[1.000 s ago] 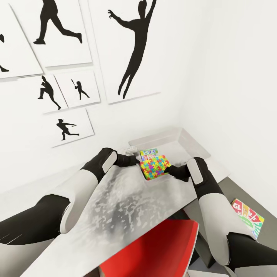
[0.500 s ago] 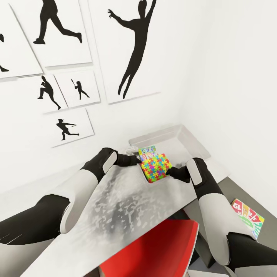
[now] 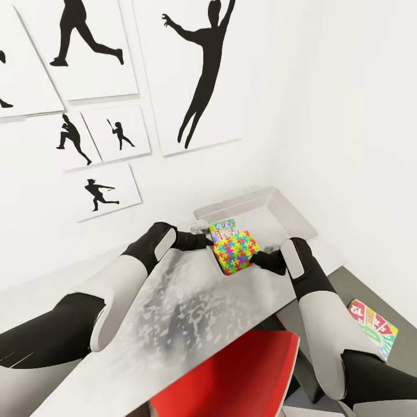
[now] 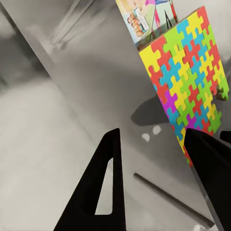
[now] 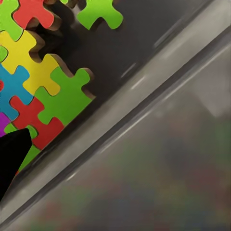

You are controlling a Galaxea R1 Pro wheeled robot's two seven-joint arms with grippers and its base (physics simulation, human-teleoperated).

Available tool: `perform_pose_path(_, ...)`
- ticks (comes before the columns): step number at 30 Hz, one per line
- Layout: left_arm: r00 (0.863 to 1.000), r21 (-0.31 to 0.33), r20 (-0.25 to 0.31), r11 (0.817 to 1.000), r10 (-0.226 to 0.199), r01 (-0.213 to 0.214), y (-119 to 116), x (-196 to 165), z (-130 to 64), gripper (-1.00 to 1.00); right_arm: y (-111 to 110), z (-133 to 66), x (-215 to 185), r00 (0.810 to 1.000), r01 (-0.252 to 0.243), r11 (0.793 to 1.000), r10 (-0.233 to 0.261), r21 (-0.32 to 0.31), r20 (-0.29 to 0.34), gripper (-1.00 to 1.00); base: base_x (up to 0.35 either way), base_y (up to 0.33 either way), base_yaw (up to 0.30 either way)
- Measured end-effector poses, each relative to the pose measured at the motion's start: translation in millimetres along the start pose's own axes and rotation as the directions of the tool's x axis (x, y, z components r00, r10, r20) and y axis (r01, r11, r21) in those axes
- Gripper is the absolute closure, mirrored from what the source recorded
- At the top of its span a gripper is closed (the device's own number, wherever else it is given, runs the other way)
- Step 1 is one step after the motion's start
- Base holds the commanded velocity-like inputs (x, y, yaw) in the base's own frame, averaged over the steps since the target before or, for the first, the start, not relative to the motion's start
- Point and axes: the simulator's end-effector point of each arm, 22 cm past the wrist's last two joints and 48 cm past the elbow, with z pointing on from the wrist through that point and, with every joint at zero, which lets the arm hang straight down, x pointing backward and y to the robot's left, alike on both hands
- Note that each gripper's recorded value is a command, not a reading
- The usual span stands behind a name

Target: Put all the toys in the child's room - the three board games (two on the bed and one on the table), the two jigsaw puzzles on the table, and the tennis ball on the table - inside the toy box on the table in the child's room.

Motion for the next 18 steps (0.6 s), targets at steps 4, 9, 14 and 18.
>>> perform_pose_path(4, 1.000, 0.000, 0.001, 1.000, 0.000, 0.000, 0.1, -0.1, -0.1, 1.00, 0.1, -0.1, -0.1, 1.000, 0.001, 1.000, -0.001, 0.000, 0.001, 1.00, 0.000, 0.000, 0.000)
perform_pose_path(9, 1.000, 0.000, 0.003, 1.000, 0.002, -0.002, -0.5, -1.0, -1.0, 1.00, 0.6, -1.1, -0.7, 1.000, 0.001, 1.000, -0.001, -0.001, 0.003, 1.00, 0.000, 0.000, 0.000)
perform_pose_path(14, 1.000, 0.001, 0.009, 1.000, 0.006, -0.006, -3.0, -3.7, -4.5, 1.00, 2.2, -5.0, -2.8, 1.000, 0.002, 1.000, -0.002, -0.003, 0.010, 1.00, 0.000, 0.000, 0.000)
perform_pose_path(18, 1.000, 0.001, 0.014, 1.000, 0.009, -0.009, -5.1, -6.3, -7.7, 1.00, 3.7, -8.7, -4.7, 1.000, 0.004, 1.000, -0.004, -0.005, 0.016, 1.00, 0.000, 0.000, 0.000)
